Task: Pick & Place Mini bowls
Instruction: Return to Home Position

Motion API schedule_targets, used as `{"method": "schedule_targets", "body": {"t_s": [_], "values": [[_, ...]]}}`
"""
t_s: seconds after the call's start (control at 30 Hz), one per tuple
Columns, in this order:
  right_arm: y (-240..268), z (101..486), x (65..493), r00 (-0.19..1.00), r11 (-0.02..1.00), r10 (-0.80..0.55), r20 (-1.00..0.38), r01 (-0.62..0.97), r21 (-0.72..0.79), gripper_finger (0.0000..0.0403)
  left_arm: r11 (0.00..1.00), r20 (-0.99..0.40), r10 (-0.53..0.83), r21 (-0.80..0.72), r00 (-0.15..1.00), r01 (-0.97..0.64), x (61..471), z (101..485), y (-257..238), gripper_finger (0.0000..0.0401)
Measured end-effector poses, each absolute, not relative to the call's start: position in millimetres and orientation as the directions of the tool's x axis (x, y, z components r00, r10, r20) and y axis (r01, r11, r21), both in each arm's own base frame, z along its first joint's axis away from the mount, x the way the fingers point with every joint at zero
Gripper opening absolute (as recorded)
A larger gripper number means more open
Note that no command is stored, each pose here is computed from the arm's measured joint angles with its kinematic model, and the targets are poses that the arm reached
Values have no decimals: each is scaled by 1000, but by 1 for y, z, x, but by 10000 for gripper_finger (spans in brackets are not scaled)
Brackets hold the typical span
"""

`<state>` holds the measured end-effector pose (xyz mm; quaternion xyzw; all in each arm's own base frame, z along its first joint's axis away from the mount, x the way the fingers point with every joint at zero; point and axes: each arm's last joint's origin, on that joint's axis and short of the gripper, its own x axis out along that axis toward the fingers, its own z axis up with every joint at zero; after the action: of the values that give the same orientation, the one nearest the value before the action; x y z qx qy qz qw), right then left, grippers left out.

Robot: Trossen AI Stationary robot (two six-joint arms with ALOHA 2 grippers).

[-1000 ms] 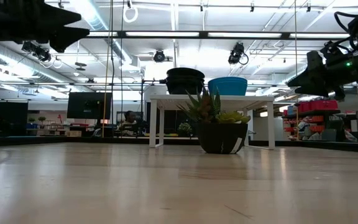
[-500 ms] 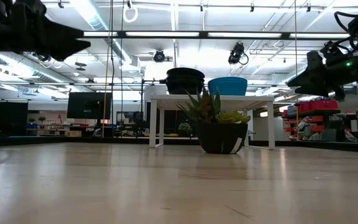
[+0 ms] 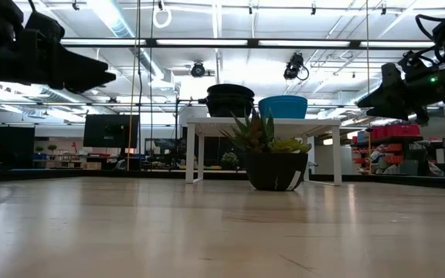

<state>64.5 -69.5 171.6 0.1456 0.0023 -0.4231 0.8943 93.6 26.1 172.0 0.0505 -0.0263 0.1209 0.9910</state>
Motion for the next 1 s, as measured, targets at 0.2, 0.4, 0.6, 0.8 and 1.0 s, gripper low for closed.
{"method": "schedule_targets", "body": {"t_s": [0.2,0.4,0.6,0.8,1.0], "values": [[-69,172,64,642,600,-756,-127,757,259,210,979,51,198,41,979,-200,94,171,25,323],[-69,172,64,642,600,-756,-127,757,259,210,980,53,199,16,979,-200,94,171,25,323],[-69,172,64,642,600,-756,-127,757,259,210,980,53,198,15,979,-199,94,171,25,323],[-69,172,64,642,600,-756,-127,757,259,210,980,52,198,16,979,-199,94,171,25,323],[-69,172,64,642,600,-756,-127,757,259,210,980,52,197,16,979,-198,94,171,25,323]]}}
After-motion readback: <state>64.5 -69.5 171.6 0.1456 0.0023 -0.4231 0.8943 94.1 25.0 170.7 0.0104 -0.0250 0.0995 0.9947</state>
